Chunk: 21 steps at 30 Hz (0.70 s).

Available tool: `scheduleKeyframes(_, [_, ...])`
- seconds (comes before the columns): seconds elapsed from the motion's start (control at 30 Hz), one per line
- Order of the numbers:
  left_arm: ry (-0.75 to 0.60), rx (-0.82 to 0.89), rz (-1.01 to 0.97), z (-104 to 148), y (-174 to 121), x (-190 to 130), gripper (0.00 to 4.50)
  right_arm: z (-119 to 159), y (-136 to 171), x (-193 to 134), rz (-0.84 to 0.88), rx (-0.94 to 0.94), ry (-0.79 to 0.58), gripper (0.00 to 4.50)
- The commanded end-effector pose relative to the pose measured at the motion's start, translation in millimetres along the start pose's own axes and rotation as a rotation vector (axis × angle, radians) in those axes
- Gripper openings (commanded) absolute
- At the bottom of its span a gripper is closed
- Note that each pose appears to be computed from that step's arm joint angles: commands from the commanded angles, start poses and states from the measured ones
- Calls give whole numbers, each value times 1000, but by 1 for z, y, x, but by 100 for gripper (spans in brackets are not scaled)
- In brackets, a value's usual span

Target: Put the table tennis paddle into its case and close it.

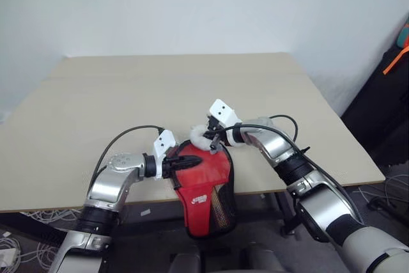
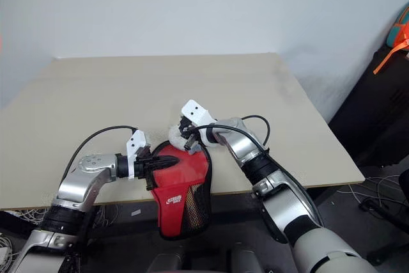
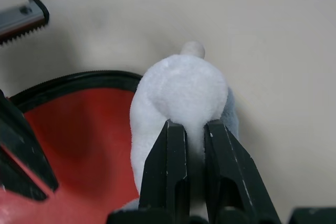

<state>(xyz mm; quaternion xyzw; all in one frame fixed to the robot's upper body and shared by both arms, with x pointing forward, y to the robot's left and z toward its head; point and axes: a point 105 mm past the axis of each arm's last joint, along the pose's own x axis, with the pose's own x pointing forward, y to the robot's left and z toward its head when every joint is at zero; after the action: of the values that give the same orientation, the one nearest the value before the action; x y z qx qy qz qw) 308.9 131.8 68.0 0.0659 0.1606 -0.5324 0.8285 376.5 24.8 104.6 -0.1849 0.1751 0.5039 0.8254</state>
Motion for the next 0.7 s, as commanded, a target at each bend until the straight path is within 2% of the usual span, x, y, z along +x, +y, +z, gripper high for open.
scheduleKeyframes(0.03, [-24, 52, 5, 11, 4, 8, 0, 26, -10, -5, -17, -46, -69, 1])
scheduleKeyframes(0.2, [-22, 39, 17, 3, 9, 21, 0, 28, -13, -4, -10, -52, -69, 1])
scheduleKeyframes(0.7, [78, 40, 22, -36, 9, 26, 0, 26, -17, -5, -5, -42, -63, 1])
